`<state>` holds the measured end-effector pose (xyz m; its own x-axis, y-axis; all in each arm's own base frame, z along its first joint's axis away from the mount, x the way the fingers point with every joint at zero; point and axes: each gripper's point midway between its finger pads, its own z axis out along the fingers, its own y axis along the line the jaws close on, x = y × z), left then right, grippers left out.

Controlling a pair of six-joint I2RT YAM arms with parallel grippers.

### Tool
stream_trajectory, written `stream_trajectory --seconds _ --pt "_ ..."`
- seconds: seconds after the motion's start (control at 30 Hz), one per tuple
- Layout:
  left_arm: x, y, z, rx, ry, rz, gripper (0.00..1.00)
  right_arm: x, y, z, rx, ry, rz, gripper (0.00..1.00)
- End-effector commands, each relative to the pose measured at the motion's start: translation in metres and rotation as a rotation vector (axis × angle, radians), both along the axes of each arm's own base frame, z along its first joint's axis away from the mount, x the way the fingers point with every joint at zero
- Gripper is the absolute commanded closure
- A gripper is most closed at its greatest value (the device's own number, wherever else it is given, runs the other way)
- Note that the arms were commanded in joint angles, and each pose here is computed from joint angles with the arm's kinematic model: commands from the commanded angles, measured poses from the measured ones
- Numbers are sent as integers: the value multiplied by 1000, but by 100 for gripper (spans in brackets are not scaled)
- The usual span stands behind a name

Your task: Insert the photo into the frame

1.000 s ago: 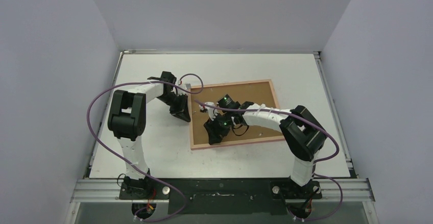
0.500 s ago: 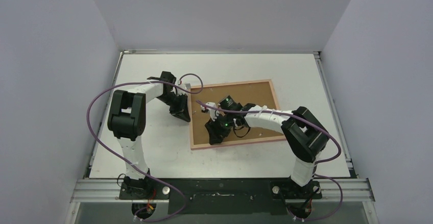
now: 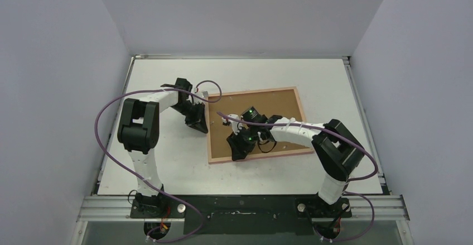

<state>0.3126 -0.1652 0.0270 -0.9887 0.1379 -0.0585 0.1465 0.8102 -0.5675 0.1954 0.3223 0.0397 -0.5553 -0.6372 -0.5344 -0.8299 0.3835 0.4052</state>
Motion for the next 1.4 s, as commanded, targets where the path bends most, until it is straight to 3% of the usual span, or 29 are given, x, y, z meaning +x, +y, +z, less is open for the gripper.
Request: stream_trajectory --seconds 0.0,0.17,0.37,0.57,0.77,0.83,1.07,1.17,1.37 --pt "31 12 -7 57 -118 3 95 -12 0 11 16 14 -3 49" --pt "34 14 -2 50 -124 11 95 -5 0 24 16 -24 -19 49" --pt "38 20 26 21 -150 20 92 27 -17 43 -24 -151 -174 46" --pt "17 16 43 5 -161 -12 84 144 -85 89 -34 -328 -656 28" --pt "-18 -7 28 -17 -161 -124 80 243 -176 112 -60 -426 -1010 24" --pt "-24 -9 28 6 -218 -208 76 271 -186 114 -59 -441 -1046 23" --pt "-37 -20 78 89 -509 -511 74 356 -166 90 -79 -423 -1017 25" --pt "-62 -35 81 163 -598 -685 73 377 -155 73 -86 -405 -1001 26" --pt "-115 -67 48 244 -624 -938 71 387 -144 47 -95 -391 -972 27"
